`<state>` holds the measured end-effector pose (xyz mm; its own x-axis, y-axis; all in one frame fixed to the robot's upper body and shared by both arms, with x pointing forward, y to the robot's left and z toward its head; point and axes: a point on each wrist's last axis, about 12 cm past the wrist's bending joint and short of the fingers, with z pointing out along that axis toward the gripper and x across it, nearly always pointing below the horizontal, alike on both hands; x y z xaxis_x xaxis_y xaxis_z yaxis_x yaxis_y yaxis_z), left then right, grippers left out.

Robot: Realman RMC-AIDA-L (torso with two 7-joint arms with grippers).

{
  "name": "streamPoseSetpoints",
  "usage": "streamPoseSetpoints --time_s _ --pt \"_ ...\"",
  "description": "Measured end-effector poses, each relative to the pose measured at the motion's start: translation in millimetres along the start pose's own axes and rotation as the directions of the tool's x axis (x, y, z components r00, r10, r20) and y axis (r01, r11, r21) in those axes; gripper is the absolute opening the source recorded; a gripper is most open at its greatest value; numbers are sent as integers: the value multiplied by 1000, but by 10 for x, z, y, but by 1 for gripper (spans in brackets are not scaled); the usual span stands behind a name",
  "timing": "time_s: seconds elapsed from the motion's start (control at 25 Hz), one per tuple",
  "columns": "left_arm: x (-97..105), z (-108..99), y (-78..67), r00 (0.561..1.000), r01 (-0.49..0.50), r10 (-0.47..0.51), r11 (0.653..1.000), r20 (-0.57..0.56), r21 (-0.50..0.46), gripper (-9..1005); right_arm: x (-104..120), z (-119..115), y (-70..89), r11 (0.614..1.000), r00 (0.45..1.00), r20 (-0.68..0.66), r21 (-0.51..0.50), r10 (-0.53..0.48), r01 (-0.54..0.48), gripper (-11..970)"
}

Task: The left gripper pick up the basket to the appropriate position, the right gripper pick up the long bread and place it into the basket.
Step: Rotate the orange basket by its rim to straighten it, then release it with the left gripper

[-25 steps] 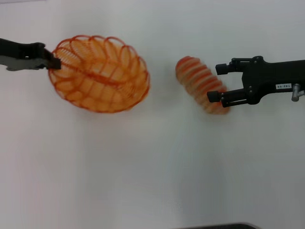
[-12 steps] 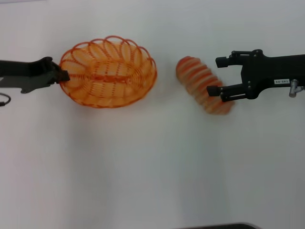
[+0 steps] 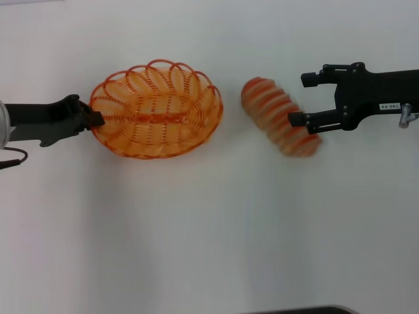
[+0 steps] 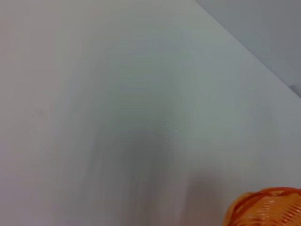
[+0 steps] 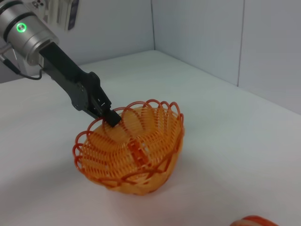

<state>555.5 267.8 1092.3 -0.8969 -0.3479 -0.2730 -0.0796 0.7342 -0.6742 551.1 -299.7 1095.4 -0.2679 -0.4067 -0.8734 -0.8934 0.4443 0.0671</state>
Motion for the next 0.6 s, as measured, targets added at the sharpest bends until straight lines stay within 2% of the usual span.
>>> streamPoseSetpoints --time_s 0.6 --pt "56 40 -8 1000 6 -6 1000 -4 -4 69 10 3 -12 1000 1000 -7 10 -11 11 895"
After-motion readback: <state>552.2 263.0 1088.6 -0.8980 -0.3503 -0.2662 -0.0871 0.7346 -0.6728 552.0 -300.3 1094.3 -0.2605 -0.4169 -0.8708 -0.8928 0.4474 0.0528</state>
